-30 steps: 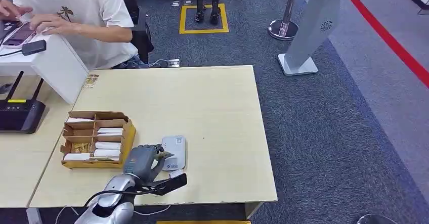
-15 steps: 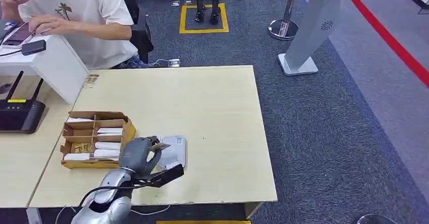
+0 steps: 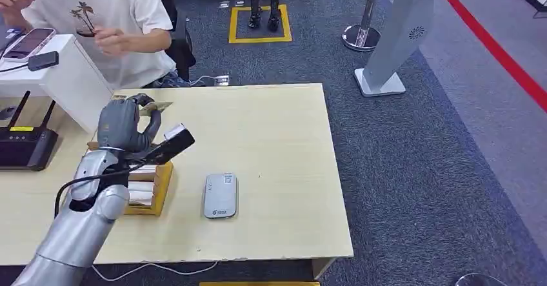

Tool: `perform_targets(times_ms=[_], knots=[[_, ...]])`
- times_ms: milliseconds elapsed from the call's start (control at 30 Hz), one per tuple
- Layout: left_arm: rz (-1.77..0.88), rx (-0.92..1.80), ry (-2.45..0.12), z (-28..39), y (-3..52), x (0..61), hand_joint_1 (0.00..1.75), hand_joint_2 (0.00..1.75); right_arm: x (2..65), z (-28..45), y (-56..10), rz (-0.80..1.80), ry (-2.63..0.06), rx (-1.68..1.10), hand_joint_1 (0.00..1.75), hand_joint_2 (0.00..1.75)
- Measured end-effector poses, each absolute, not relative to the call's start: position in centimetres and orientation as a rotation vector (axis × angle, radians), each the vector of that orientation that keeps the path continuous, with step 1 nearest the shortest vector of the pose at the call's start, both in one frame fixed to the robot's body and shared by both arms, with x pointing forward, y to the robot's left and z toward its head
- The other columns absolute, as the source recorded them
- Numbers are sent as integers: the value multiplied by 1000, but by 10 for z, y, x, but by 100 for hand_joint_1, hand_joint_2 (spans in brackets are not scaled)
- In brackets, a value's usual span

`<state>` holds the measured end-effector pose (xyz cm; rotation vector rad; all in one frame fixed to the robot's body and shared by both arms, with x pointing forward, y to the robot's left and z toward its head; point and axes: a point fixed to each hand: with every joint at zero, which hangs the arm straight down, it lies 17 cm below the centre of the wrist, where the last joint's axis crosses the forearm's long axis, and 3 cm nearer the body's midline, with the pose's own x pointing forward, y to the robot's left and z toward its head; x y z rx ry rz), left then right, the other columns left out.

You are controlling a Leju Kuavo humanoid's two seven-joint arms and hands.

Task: Pass the card to the sensor for recognition and then transmit it.

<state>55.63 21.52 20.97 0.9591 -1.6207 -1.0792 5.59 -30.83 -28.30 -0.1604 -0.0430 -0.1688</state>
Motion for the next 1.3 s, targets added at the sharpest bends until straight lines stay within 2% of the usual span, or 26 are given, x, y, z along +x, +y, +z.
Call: perform_targets(times_ms=[533, 1167, 1200, 1233, 1267, 1300], knots=[[-1038, 1219, -1338, 258, 322, 643, 175, 175, 68, -282, -307, -104, -61, -154, 0, 0], [-1038, 1174, -1264, 239, 337, 650, 175, 175, 72, -281, -306, -101, -69, -154, 0, 0], [-1040, 1165, -1268, 238, 336, 650, 16, 175, 72, -281, -306, -101, -69, -154, 0, 0], [-1043, 1155, -1274, 237, 334, 650, 0, 175, 72, -281, -306, -101, -69, -153, 0, 0], [-1049, 1138, -1279, 236, 332, 650, 0, 0, 72, -281, -306, -100, -69, -153, 0, 0], [-1056, 1124, -1281, 235, 330, 650, 0, 0, 72, -281, -306, -100, -69, -153, 0, 0]])
